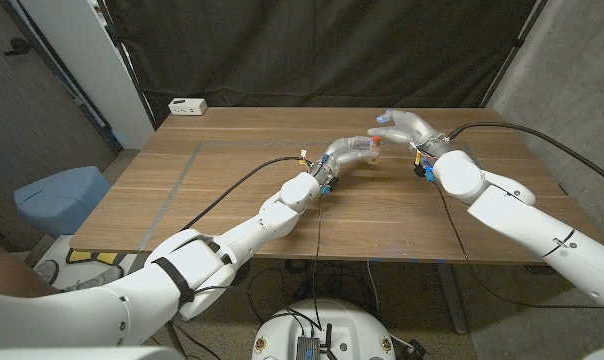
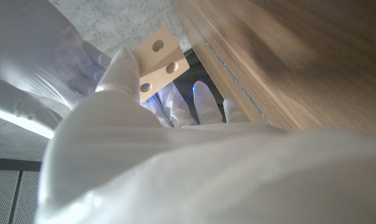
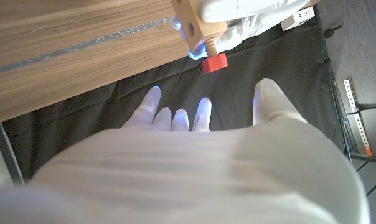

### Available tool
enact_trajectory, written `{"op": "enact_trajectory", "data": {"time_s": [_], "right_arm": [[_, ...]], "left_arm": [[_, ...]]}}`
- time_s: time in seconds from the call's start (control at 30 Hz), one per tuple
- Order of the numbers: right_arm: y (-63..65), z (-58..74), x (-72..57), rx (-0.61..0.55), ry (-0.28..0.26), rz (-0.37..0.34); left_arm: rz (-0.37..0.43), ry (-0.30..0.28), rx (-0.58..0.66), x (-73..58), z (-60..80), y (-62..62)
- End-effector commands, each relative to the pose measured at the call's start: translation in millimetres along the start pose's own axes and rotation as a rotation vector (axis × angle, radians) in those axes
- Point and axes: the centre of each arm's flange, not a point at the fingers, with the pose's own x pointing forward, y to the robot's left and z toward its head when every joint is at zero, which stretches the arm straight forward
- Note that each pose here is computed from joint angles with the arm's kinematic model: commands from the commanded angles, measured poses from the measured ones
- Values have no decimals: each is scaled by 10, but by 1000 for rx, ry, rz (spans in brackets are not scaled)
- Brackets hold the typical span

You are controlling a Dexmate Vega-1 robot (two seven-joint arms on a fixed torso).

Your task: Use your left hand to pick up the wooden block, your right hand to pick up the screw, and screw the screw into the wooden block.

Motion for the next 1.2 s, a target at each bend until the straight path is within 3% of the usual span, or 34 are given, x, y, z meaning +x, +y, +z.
{"op": "enact_trajectory", "data": {"time_s": [0.03, 0.73, 1.2], "right_arm": [[-150, 141, 9, -115, 20, 79], [-367, 272, 132, -285, 52, 210], [-491, 320, 204, -407, 24, 243]], "left_arm": [[2, 3, 0, 5, -10, 10], [-5, 7, 6, 44, -25, 38], [-16, 10, 9, 64, -30, 57]]}}
